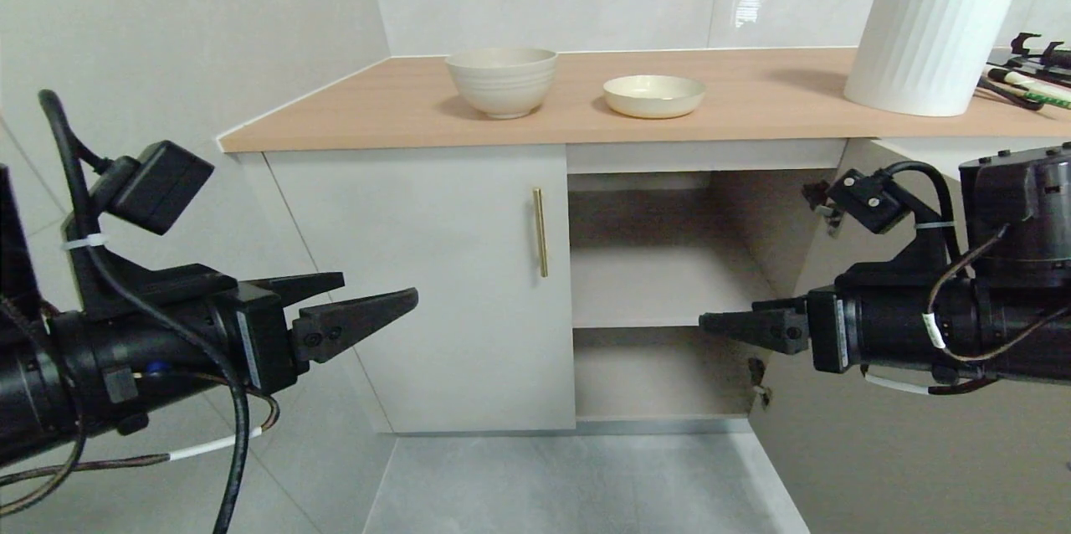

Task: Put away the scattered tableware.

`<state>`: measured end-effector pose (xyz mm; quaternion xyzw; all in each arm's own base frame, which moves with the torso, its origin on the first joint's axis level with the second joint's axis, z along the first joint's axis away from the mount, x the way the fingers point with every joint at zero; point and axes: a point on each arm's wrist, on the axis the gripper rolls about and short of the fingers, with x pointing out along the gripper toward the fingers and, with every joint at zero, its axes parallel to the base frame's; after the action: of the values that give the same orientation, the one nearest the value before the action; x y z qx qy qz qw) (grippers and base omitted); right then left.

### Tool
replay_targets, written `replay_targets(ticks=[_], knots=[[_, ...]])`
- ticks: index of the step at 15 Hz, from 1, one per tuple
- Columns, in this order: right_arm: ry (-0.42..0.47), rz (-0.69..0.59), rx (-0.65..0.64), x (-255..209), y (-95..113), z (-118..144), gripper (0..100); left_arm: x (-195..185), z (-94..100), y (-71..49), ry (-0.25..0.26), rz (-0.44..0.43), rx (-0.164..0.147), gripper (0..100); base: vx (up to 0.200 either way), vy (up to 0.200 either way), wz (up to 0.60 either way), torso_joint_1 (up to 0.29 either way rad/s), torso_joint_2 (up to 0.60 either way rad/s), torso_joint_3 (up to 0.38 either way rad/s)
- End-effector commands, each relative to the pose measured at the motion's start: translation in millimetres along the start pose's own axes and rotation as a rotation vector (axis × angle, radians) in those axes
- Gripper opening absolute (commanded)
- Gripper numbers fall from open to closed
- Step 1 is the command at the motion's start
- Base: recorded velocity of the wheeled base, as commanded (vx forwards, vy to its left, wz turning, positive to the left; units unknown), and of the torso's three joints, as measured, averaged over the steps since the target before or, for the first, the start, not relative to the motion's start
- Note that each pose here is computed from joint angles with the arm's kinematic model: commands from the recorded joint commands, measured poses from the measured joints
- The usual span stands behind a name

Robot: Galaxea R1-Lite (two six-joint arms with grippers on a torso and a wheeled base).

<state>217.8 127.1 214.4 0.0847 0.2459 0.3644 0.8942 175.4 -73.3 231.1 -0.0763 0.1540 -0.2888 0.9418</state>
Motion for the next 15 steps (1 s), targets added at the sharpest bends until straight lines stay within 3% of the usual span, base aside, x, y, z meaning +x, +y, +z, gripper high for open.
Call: replay_targets(ticks=[1,4,15], knots=[[-0.034,0.001,-0.011,-9.1,4.0,4.9,100,-5.3,2.3,-1.5,-0.018,-0.003,0.004,100,0.000,0.000,0.00,0.000,0.00,0.000],[-0.042,-0.025,-0.012,-10.0,3.8,5.2,100,-5.0,1.5,-1.3,0.001,0.001,-0.001,100,0.000,0.000,0.00,0.000,0.00,0.000],[-0.019,-0.052,-0.009,-13.7,4.3,0.8,100,-4.7,1.5,2.9,0.001,0.022,-0.008,100,0.200,0.000,0.00,0.004,0.00,0.003]])
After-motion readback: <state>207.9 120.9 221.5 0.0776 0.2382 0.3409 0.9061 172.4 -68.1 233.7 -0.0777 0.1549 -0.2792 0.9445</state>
